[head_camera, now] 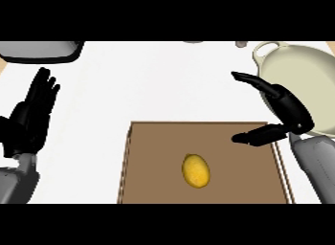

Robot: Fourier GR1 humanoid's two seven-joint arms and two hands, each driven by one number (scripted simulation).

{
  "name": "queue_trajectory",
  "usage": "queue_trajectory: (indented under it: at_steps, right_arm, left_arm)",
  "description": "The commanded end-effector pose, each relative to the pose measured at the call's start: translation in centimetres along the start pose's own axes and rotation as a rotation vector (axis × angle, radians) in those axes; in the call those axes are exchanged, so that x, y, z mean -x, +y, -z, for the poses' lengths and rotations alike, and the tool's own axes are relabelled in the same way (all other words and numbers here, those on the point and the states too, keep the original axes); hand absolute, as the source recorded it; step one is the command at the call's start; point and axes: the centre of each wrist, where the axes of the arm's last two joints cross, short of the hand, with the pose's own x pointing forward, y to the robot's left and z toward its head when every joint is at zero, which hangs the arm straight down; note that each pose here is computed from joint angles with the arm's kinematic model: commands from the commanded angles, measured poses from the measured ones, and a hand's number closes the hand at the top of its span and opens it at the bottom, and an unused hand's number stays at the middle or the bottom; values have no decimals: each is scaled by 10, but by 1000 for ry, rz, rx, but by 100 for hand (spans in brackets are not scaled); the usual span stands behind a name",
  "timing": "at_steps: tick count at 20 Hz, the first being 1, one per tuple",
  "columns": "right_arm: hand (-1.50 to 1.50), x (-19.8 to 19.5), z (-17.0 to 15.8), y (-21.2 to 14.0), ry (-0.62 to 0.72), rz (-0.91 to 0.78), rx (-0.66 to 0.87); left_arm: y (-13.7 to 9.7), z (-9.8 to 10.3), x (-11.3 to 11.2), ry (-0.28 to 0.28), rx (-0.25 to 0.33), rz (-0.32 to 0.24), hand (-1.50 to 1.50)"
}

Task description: Pick the lemon from the tray and place it in the pot

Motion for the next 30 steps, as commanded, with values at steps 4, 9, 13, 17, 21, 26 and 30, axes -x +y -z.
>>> queue_trajectory:
  at_steps: [4,9,13,17,21,26,30]
  right_arm:
    - [-150,-48,24,-11,120,-133,-348]
    - [-150,-80,26,24,225,-304,-590]
    - [-150,-99,48,43,275,-412,-718]
    - [-150,-123,52,51,340,-424,-798]
    - [-150,-110,54,84,368,-395,-786]
    - [-150,-130,43,95,390,-413,-811]
    - [-150,-118,33,117,450,-468,-794]
  left_arm:
    - [5,2,-6,16,-9,-3,0]
    - [6,-7,-10,18,-19,-10,0]
    - [0,1,-16,-4,-11,-14,0]
    - [9,6,-5,-2,7,-3,0]
    - [-14,8,-8,6,-1,-13,0]
    - [3,10,-30,-9,-15,-1,0]
    - [9,12,-8,-2,-11,-25,0]
